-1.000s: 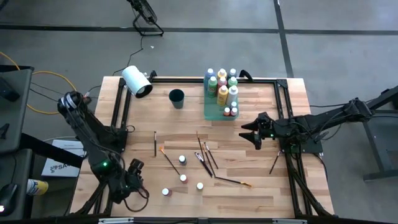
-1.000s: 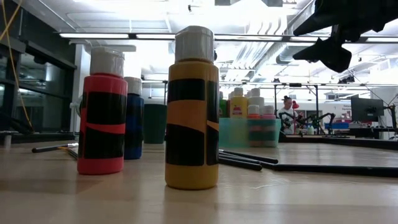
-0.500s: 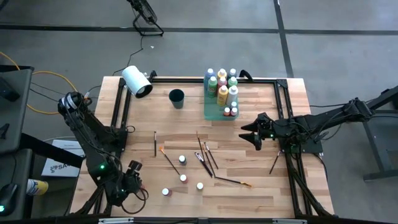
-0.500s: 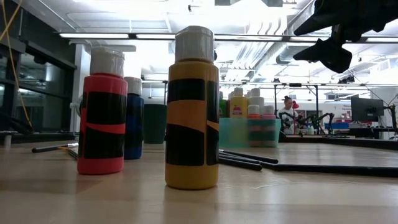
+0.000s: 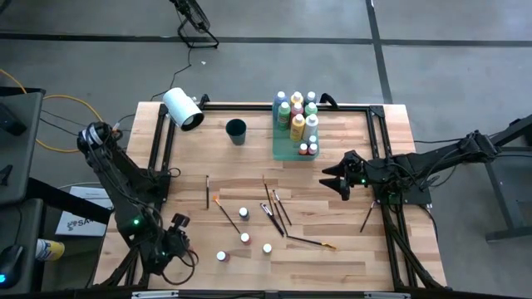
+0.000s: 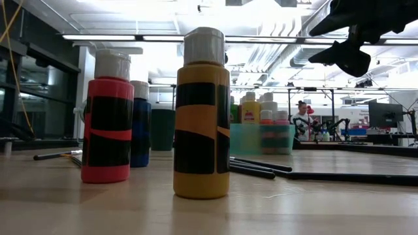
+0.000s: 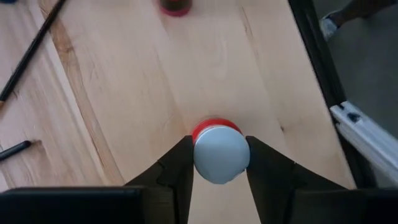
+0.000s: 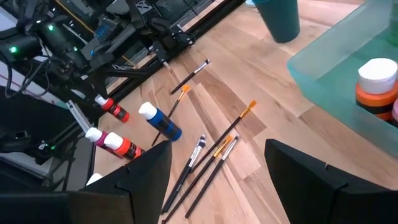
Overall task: Pick & Place Paint Supplies
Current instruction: Put the red small paint bottle into the green bin
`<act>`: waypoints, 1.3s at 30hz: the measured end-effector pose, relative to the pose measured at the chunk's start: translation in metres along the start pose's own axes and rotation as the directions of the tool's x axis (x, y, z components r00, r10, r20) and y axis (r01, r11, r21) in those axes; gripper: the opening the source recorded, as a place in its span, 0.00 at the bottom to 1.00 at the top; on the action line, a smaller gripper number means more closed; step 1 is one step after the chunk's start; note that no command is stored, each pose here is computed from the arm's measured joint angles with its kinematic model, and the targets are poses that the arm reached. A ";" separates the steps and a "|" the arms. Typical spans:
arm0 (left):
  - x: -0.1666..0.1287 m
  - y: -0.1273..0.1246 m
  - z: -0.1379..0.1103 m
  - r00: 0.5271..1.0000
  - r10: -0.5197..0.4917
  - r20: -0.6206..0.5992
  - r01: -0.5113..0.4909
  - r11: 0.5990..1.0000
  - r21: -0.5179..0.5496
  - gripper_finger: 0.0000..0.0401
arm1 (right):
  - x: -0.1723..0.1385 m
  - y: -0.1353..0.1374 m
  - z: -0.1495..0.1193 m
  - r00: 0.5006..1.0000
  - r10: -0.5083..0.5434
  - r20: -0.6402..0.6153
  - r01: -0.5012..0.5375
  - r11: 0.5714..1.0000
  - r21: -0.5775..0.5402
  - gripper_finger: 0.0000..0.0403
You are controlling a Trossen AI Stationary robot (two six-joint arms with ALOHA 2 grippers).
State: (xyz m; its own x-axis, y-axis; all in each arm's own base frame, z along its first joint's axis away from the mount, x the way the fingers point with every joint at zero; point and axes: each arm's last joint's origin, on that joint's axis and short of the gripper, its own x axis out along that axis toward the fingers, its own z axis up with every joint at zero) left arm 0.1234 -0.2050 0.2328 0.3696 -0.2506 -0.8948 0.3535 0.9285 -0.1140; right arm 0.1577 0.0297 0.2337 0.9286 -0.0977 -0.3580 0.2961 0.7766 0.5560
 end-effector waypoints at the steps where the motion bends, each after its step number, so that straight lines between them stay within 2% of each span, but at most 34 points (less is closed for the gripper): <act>1: -0.002 0.002 0.001 1.000 0.000 0.009 0.000 1.000 -0.015 0.30 | 0.000 0.000 0.000 1.000 0.006 -0.006 -0.006 1.000 0.000 0.62; 8: -0.024 0.031 0.011 0.996 0.026 0.089 -0.017 0.995 -0.100 0.30 | 0.000 0.000 0.000 1.000 0.011 -0.011 -0.011 1.000 0.000 0.62; 13: -0.038 0.067 0.022 0.985 0.096 0.140 -0.070 0.981 -0.181 0.30 | 0.000 0.000 0.000 1.000 0.010 -0.011 -0.010 1.000 0.026 0.62; 18: -0.047 0.108 0.033 0.967 0.197 0.164 -0.157 0.961 -0.226 0.30 | 0.000 0.000 0.000 1.000 0.010 -0.010 -0.010 1.000 0.025 0.62; 22: -0.063 0.145 0.047 0.934 0.301 0.193 -0.251 0.936 -0.245 0.30 | 0.000 0.000 0.000 1.000 0.006 -0.006 -0.006 1.000 0.023 0.62; 25: -0.077 0.174 0.056 0.897 0.384 0.219 -0.321 0.907 -0.274 0.29 | 0.000 0.000 0.000 1.000 -0.002 0.002 0.002 1.000 0.021 0.62; 30: -0.098 0.219 0.068 0.840 0.508 0.193 -0.437 0.842 -0.316 0.29 | 0.000 -0.001 0.001 1.000 -0.023 0.021 0.023 1.000 0.015 0.62; 39: -0.100 0.302 0.115 0.812 0.555 0.178 -0.508 0.824 -0.250 0.29 | 0.000 -0.003 0.003 0.990 -0.105 0.099 0.104 0.994 0.018 0.62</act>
State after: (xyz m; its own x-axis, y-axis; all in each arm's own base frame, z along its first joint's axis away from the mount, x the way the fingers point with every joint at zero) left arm 0.2922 0.0690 0.3375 0.6496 0.2632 -0.7133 -0.1114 0.9610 0.2531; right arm 0.1571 0.0256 0.2341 0.9099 -0.2396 -0.3386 0.3948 0.7507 0.5296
